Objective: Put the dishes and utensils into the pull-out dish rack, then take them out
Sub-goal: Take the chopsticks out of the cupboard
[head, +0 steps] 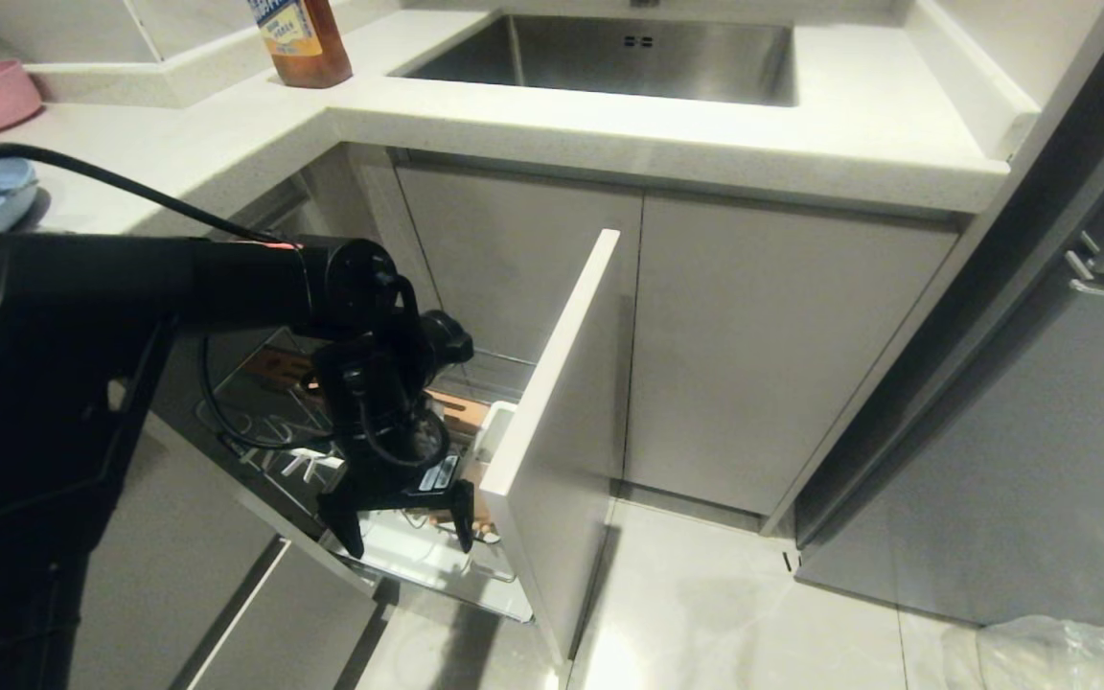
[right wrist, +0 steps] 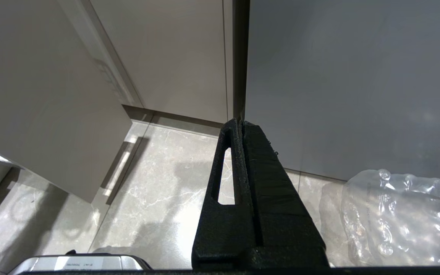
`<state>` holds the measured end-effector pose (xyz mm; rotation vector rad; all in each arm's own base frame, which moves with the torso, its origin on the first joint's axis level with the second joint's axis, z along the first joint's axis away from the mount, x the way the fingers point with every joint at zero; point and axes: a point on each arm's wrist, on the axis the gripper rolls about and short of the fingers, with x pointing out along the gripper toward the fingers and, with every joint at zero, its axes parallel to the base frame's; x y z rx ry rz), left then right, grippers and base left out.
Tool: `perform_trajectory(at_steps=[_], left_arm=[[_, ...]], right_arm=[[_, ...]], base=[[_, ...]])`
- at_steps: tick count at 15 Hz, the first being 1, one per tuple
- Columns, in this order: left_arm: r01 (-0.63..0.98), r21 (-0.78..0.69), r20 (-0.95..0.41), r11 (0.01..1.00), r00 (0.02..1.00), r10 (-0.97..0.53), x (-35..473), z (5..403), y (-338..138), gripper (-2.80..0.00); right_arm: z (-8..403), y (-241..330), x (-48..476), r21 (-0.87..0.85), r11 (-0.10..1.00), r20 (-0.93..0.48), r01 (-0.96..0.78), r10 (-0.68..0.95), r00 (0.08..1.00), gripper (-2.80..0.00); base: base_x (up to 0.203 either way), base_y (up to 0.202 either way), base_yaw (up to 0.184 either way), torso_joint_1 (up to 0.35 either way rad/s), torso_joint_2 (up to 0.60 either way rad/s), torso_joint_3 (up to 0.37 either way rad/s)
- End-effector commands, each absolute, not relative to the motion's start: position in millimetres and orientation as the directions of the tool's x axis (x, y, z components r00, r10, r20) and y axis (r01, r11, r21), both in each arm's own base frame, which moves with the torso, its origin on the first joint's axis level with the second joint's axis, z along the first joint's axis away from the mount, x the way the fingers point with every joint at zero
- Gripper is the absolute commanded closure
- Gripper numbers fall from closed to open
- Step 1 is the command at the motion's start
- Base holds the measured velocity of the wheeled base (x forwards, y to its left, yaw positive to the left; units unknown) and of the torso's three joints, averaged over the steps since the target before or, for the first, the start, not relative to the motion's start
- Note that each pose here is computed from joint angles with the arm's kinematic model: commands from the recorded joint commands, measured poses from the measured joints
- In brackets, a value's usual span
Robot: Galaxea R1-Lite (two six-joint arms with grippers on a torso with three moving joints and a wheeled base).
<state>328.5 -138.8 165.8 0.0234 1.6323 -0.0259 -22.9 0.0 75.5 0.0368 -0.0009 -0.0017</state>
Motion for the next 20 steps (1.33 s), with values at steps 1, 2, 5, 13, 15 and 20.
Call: perform_trajectory(at_steps=[1,2,5,13,15,20], left_arm=[[0.036,0.005,-0.997,0.999,-0.083,0.008,334.2,157.7,-140.3,-2.80],[0.047,0.004,-0.996,0.999,-0.088,0.008,334.0,157.5,-140.2,-2.80],[0.048,0.002,-0.995,0.999,-0.100,0.007,334.9,154.2,-141.3,-2.80],[0.051,-0.002,-0.996,0.999,-0.092,0.002,333.3,157.6,-141.3,-2.80],[0.054,-0.003,-0.995,0.999,-0.095,0.002,332.5,157.8,-142.2,-1.91],[0.057,-0.008,-0.997,0.998,-0.081,-0.003,329.9,163.1,-142.3,0.00]], right_arm=[[75.5,0.0,-22.8,0.037,0.999,0.000,0.002,-0.002,1.000,0.00],[75.5,0.0,-22.8,0.037,0.999,0.000,0.002,-0.002,1.000,0.00],[75.5,0.0,-22.8,0.037,0.999,0.000,0.002,-0.002,1.000,0.00],[75.5,0.0,-22.8,0.037,0.999,0.000,0.002,-0.002,1.000,0.00],[75.5,0.0,-22.8,0.037,0.999,0.000,0.002,-0.002,1.000,0.00],[75.5,0.0,-22.8,0.037,0.999,0.000,0.002,-0.002,1.000,0.00]], base=[[0.000,0.000,0.000,0.000,0.00,0.000],[0.000,0.000,0.000,0.000,0.00,0.000],[0.000,0.000,0.000,0.000,0.00,0.000],[0.000,0.000,0.000,0.000,0.00,0.000],[0.000,0.000,0.000,0.000,0.00,0.000],[0.000,0.000,0.000,0.000,0.00,0.000]])
